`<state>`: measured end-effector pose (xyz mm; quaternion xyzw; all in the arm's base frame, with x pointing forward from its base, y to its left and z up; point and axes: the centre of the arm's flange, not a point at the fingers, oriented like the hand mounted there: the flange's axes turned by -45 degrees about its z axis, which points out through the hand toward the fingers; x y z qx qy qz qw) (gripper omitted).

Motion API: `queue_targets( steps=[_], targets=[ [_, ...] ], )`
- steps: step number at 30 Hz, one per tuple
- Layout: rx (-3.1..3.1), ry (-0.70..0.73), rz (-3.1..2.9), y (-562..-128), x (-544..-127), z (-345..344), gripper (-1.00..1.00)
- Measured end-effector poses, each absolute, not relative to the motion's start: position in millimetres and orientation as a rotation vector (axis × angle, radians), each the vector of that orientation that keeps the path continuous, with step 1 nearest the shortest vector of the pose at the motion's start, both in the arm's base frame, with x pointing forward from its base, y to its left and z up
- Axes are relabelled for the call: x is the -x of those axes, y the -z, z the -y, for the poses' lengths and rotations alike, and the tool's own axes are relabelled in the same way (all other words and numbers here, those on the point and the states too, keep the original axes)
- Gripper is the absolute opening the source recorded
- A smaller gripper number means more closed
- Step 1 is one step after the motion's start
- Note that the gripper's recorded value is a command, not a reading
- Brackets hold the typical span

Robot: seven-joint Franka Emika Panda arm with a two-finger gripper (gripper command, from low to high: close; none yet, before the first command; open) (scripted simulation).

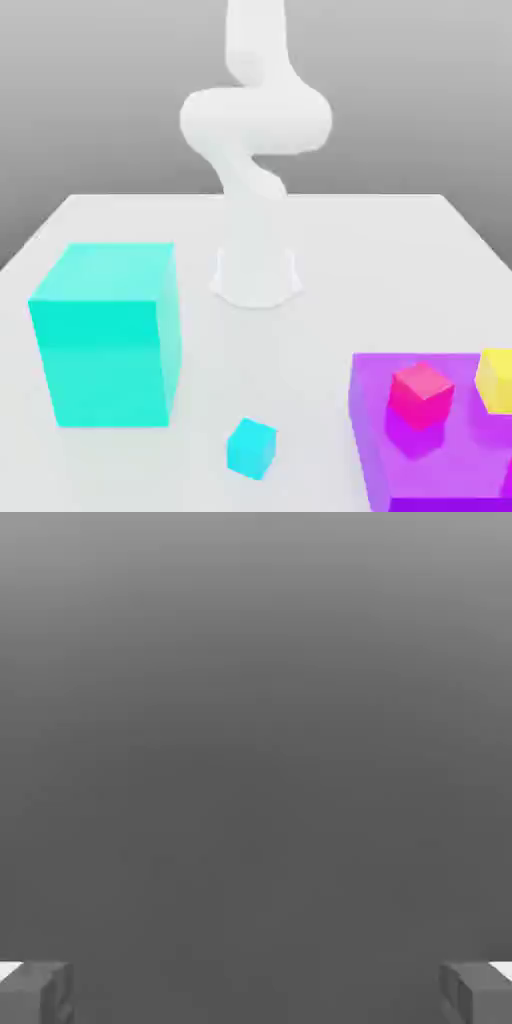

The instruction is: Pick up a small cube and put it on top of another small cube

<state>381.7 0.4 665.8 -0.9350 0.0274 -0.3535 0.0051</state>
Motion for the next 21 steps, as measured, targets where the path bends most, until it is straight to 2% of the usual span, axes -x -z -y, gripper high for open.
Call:
queue_targets(
  steps=[5,10,15,21],
  targets=[
    [2.994,0.870,-0.221,-565,-437,1,0.00],
    [3.038,0.638,-0.353,-460,-465,4,0.00],
    [3.063,0.403,-0.485,-355,-468,6,0.00],
    [3.067,0.117,-0.643,-236,-440,6,0.00]
  ],
)
